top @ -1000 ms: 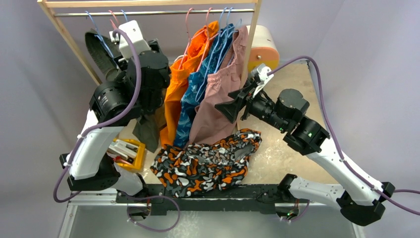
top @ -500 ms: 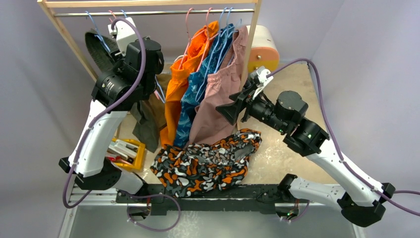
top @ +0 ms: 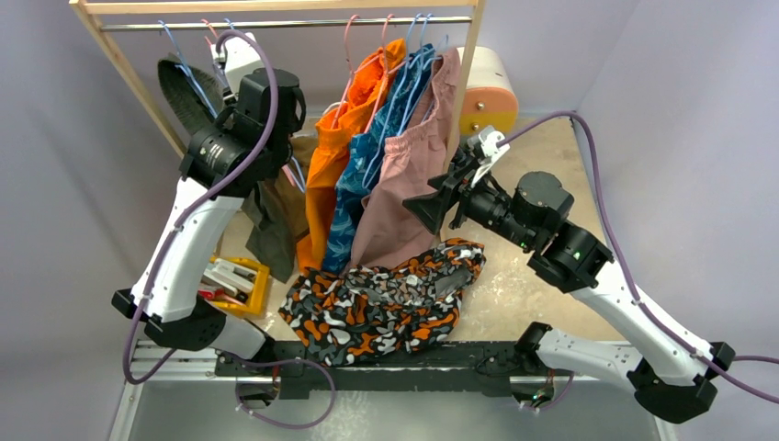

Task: Place the shorts on the hanger
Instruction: Pick up the hanger from the clothesline.

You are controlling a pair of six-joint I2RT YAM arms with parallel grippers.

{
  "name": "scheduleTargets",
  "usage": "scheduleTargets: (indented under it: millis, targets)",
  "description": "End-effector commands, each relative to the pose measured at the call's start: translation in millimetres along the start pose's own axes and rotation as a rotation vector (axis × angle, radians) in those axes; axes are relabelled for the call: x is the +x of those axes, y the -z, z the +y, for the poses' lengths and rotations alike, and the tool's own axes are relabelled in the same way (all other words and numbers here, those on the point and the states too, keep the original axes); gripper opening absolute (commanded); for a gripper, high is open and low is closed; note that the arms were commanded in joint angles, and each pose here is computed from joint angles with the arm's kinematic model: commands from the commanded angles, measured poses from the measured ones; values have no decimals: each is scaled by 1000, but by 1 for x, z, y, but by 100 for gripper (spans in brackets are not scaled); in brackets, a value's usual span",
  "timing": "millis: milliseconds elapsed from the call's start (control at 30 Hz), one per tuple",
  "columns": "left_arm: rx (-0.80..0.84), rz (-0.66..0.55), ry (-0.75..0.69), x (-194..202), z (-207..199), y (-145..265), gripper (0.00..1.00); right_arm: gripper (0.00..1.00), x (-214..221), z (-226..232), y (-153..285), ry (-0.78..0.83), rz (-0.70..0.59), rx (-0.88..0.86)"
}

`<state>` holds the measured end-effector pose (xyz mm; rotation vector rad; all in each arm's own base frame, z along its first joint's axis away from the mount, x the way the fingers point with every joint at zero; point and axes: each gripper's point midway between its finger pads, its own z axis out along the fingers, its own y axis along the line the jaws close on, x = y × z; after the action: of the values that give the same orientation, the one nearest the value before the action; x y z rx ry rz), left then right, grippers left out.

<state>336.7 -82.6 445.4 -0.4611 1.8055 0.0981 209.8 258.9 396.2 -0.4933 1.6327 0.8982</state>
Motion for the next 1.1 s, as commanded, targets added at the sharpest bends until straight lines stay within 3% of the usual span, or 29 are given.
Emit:
scheduleTargets:
  millis: [0, 500, 1067]
  targets:
    - [27, -39, 39, -15, 1, 5, 35, 75, -8, 0, 2, -2, -38, 5]
    - [98, -72, 90, -32, 5, 23, 0, 75, -4, -1, -3, -1, -25, 6]
    - [306, -35, 82, -24, -34, 28, 0, 74, -1, -2, -8, -2, -13, 10]
